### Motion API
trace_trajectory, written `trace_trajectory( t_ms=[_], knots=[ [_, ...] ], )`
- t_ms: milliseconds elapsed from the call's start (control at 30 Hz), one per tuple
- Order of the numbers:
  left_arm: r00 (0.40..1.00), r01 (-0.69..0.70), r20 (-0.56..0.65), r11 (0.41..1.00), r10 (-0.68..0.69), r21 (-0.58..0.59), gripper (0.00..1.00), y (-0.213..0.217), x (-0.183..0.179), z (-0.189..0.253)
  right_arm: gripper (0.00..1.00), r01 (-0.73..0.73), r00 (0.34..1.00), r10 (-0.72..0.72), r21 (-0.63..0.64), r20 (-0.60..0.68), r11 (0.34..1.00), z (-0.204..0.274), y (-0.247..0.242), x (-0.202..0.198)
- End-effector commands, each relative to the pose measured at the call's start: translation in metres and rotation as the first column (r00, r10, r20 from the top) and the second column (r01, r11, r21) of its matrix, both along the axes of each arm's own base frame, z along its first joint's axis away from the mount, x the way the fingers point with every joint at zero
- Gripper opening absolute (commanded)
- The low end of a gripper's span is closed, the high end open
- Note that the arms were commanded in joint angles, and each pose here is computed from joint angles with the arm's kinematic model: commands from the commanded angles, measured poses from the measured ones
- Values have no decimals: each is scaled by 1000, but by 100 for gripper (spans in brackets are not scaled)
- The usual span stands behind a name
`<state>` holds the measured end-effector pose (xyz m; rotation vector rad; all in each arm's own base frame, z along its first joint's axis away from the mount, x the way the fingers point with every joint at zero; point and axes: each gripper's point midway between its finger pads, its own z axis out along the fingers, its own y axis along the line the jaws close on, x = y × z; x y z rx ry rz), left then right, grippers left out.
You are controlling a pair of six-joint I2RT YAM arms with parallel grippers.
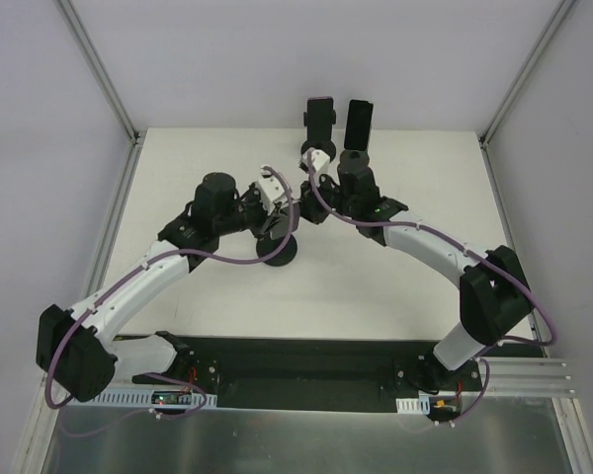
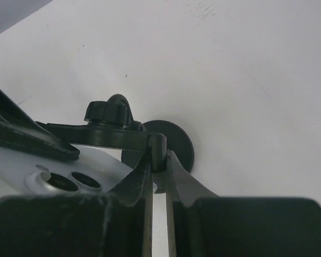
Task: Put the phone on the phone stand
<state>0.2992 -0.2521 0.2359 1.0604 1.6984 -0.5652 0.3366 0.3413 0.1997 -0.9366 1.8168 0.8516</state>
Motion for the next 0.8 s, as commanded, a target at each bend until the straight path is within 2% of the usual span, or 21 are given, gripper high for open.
trace_trajectory(
  t_ms=[0,33,67,100,133,167,200,267,300,367,400,467,500,533,600,667,700,767],
  knots=[
    [857,-447,146,853,495,-269,0,63,44,63,1,263,962,-269,115,40,958,56,-11,10],
    [839,-475,137,831,526,-289,0,68,45,63,1,270,961,-276,120,36,955,58,-3,1],
    [794,-541,133,788,594,-294,0,80,50,63,1,303,951,-308,133,22,944,61,-3,0],
    [770,-575,116,761,627,-300,0,85,53,61,1,393,915,-401,135,36,910,67,-13,4],
    [741,-611,113,735,662,-296,0,92,55,59,1,420,904,-427,138,30,897,70,-10,-3],
    [683,-668,111,679,722,-305,0,105,59,59,1,477,878,-479,156,-28,865,71,-13,-5],
    [657,-692,111,655,746,-305,0,111,59,53,1,561,826,-561,146,-45,815,69,-27,-3],
    [618,-712,122,619,776,-332,0,119,62,56,1,614,789,-605,153,-102,774,67,-29,-14],
    [587,-735,129,593,799,-327,0,126,63,53,1,672,740,-660,172,-126,720,70,-38,-14],
    [572,-749,128,579,811,-323,0,128,66,50,1,685,727,-676,177,-117,706,69,-31,-29],
    [565,-755,127,572,816,-320,0,128,67,49,1,719,693,-714,180,-101,672,71,-36,-29],
    [566,-763,122,574,815,-296,0,127,70,43,1,712,698,-712,187,-79,677,76,-24,-44],
    [566,-765,114,572,816,-297,0,125,71,44,1,734,670,-740,194,-56,650,80,-27,-45],
    [550,-778,109,555,828,-295,0,128,72,43,1,720,683,-729,194,-31,666,82,-18,-57],
    [566,-773,98,568,819,-281,0,123,74,39,1,735,659,-752,204,7,647,90,-15,-61],
    [607,-745,83,602,790,-288,0,113,74,37,3,708,684,-728,192,49,679,90,-5,-72],
    [629,-727,87,624,773,-288,0,108,74,35,20,686,702,-711,219,55,694,96,1,-74],
    [673,-693,72,661,736,-286,0,98,71,33,37,640,727,-677,245,114,729,108,3,-84]
  ],
)
